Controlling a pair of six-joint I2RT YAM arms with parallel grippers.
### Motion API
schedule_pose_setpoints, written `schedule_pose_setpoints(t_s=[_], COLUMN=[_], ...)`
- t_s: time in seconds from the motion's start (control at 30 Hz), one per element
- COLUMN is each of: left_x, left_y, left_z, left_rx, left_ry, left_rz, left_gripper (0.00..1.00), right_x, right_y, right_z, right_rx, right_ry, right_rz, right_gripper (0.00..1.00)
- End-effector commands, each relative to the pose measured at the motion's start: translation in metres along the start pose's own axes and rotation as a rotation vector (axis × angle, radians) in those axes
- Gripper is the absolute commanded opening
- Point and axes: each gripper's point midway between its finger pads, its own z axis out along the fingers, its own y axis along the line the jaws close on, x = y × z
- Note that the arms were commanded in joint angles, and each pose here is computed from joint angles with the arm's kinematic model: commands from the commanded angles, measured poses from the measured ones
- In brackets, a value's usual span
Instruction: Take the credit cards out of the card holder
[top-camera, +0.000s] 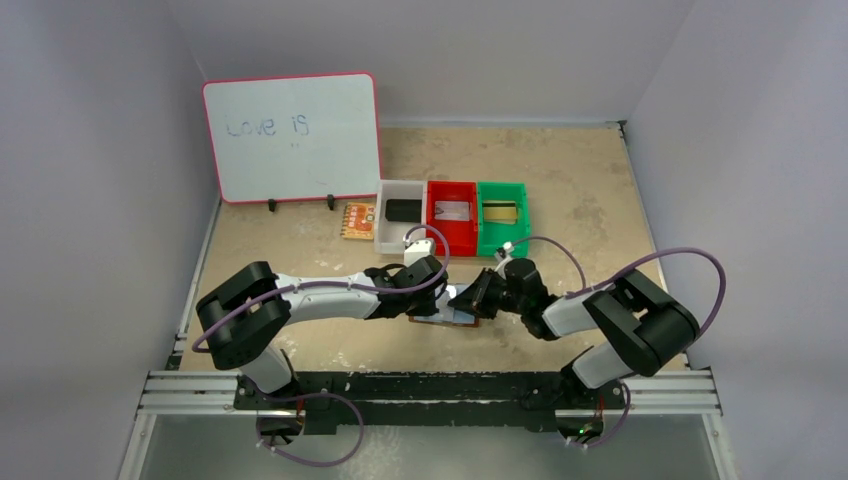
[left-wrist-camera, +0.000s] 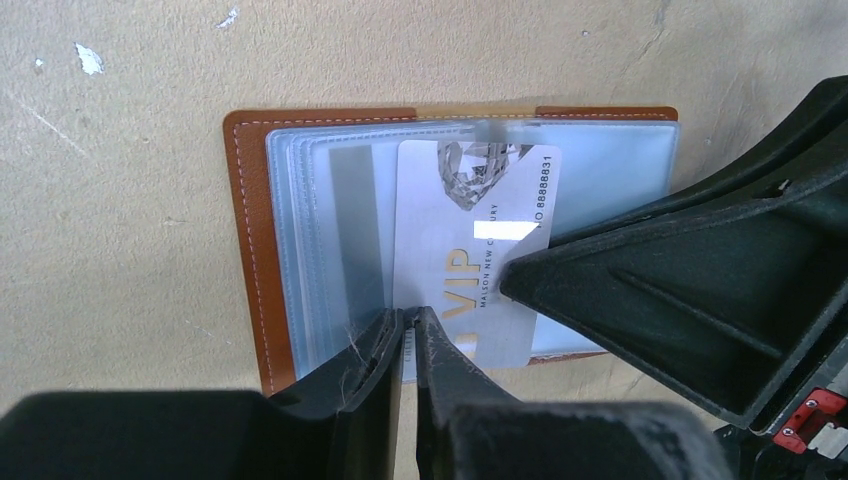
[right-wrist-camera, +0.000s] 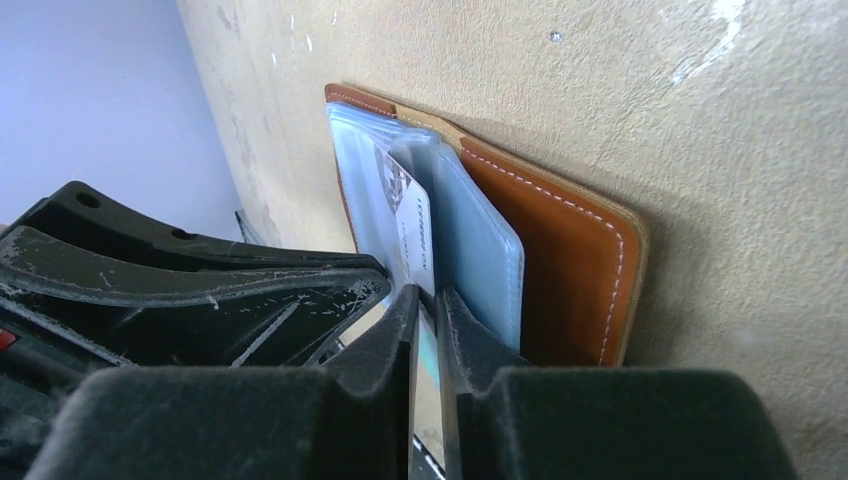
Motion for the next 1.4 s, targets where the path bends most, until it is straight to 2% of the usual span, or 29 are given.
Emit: schedule_pose_setpoints(t_s=[0.0,0.2,0.5,0.63,0.87,1.07,1.27,1.37], left_x=[0.021,0.016,0.001,-0.007,-0.022,-0.044,-0.063,-0.071], left_y=[0.024,0.025,0.014,0.006,-0.002,-0.008,-0.004,0.001], left_z=[0.0,-0.003,-0.015,-0.022,-0.037,-0.061,-0.084,-0.09], left_rx=[-0.073,-0.081,-0.023,0.029,0.085,0.142,0.175,0.206], left_ry=[0.054,0.029,-0.036,-0.069,-0.135,-0.233,-0.319,-0.307], left_rz=[0.03,0.014,-0.016,-0.032,-0.059,-0.097,-0.128,-0.139], left_gripper=[0.1,0.08,0.07,0.12,0.17,0.26,0.49,0.59], right_x=[-0.003,-0.007,-0.013,-0.021,-0.03,-0.033,-0.031,-0.026], right_y=[0.009,0.002,0.006,0.012,0.043,0.056,0.071,0.081], right_z=[-0.002,-0.008,-0.027,-0.033,-0.05,-0.058,-0.064,-0.066], right_rx=[-0.05,-0.009,-0.002,0.013,-0.108,-0.167,-0.264,-0.321], right_ry=[-0.009,-0.042,-0.102,-0.138,-0.209,-0.241,-0.255,-0.234], right_rz=[-0.001,0.01,-0.025,-0.05,-0.096,-0.157,-0.237,-0.288], right_gripper=[0.1,0.0,0.0,0.0,0.0,0.0,0.0,0.0])
